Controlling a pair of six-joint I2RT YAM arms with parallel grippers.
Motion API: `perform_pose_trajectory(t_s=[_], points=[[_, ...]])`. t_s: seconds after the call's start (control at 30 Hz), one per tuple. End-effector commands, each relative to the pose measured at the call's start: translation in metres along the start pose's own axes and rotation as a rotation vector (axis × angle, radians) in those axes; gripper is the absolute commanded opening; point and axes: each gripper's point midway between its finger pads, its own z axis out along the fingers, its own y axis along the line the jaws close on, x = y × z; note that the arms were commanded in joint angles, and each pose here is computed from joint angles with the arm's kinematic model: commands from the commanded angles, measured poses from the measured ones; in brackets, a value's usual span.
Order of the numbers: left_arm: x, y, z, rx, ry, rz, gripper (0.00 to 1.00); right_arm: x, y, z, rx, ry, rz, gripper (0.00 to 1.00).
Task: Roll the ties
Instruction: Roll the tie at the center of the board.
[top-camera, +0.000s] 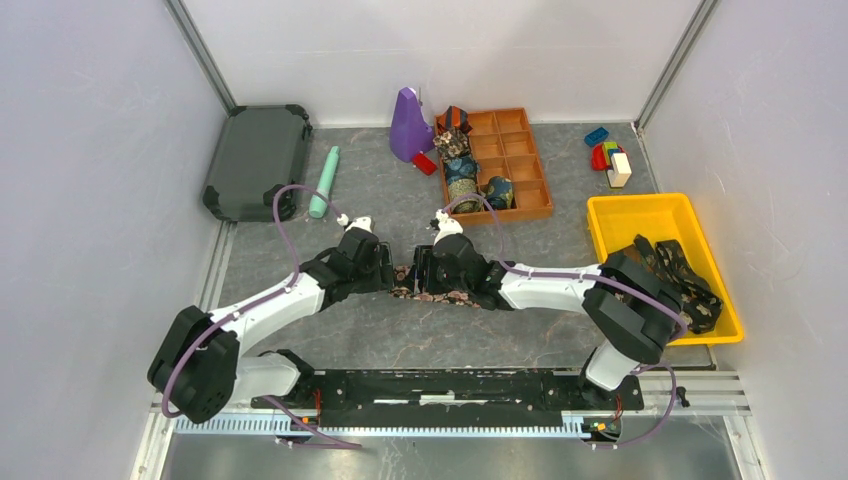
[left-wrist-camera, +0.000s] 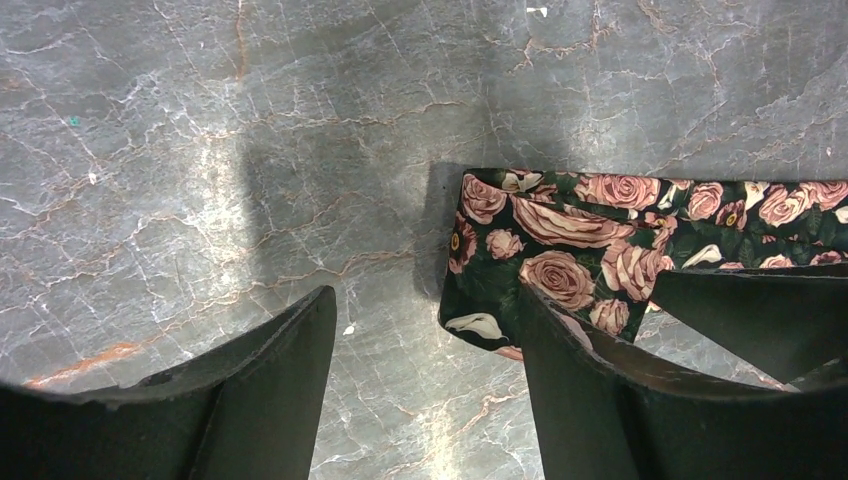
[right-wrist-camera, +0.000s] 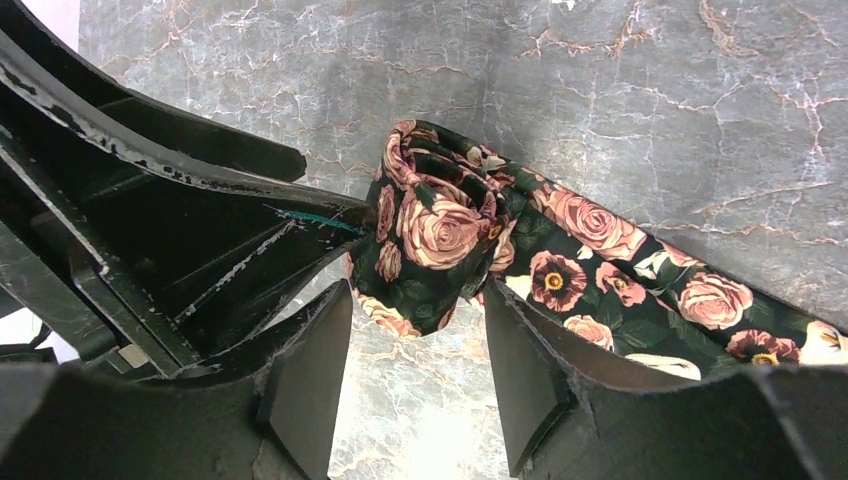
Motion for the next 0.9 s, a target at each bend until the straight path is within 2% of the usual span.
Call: perform_pose_trajectory(t_s=[0.0, 0.37, 0.87], points=[[-0.007, -0.006, 0.003, 0.027, -0.019, 0.009, 0.73, -0.013, 0.018, 0.002, -0.042, -0.031, 0.005, 0.57], [-0.01, -0.007, 0.0, 0.032, -0.025, 0.012, 0.73, -0.008, 0.001, 0.006, 0.02, -0.027, -0.025, 0.46], [-0.018, -0.019, -0.012, 0.104, -0.052, 0.067, 0.74, -0.007, -0.024, 0.006, 0.06, -0.014, -0.037, 0.44]])
